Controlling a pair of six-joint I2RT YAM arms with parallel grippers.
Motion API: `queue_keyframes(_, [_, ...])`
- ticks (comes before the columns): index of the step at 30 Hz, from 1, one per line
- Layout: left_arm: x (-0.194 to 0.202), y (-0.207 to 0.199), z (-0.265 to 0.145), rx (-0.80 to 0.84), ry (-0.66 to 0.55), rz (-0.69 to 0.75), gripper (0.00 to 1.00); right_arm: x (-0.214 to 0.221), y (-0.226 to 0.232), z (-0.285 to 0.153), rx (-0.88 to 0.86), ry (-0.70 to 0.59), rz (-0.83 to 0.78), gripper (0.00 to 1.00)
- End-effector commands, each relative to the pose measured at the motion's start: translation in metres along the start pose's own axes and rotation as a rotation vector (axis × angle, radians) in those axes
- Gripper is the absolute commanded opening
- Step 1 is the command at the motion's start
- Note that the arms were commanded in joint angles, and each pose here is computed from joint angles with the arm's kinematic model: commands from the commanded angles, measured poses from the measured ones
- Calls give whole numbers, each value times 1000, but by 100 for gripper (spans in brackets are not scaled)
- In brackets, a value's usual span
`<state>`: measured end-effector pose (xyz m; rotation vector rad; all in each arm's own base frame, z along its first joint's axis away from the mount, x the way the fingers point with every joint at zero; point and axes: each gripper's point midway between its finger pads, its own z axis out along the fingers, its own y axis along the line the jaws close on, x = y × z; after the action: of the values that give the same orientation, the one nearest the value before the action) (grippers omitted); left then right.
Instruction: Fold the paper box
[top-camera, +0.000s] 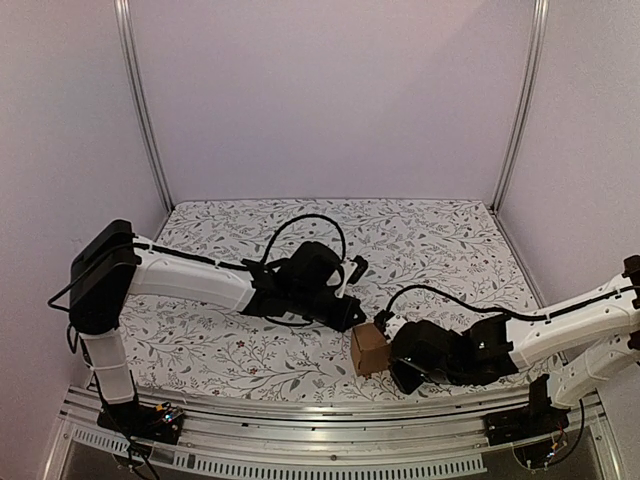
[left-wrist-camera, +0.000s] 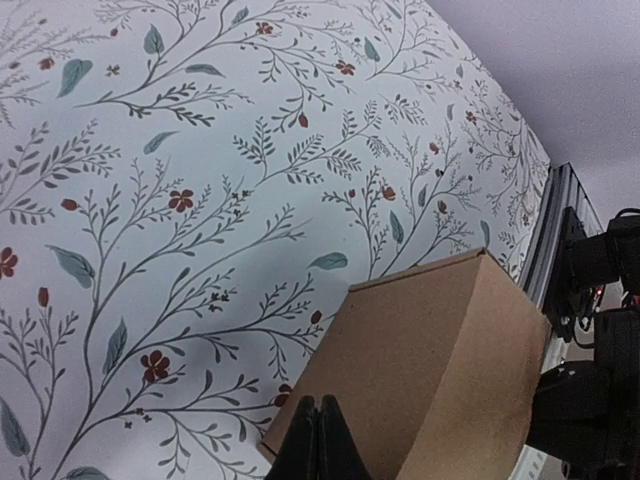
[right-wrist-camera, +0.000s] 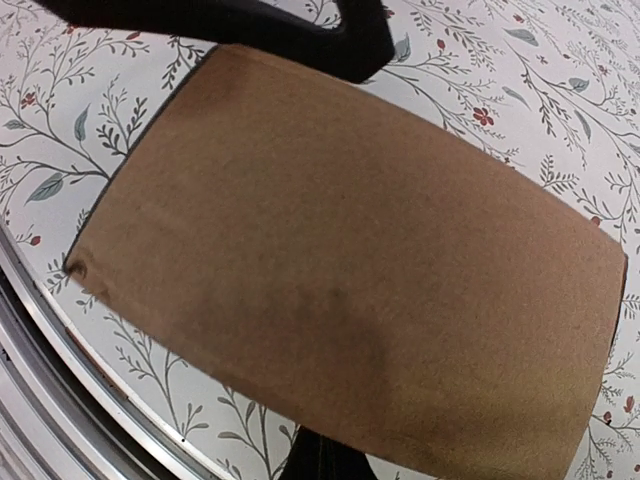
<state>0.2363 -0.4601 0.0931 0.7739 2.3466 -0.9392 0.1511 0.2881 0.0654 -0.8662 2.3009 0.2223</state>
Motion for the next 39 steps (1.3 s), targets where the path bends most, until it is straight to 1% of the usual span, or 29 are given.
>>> queue_keyframes(1, [8, 12, -9, -18, 13, -13, 0, -3, -16, 14, 56, -16, 44, 0])
queue_keyframes(4, [12, 13, -13, -23, 16, -21, 0, -4, -25, 20, 68, -16, 68, 0])
queue_keyframes(8, [7, 9, -21, -3, -23, -24, 0, -7, -28, 27, 36, -21, 107, 0])
queue_keyframes(13, [8, 12, -33, -20, -43, -25, 0, -21, -22, 38, -74, -31, 170, 0])
queue_keyframes(24, [22, 29, -51, -83, -55, -51, 0, -54, 4, 66, -237, -49, 212, 0])
queue_keyframes(31, [37, 43, -69, -136, -73, -76, 0, -59, -2, 80, -330, -55, 348, 0])
queue_keyframes(39, [34, 41, -70, -124, -82, -78, 0, -57, -8, 100, -367, -41, 482, 0])
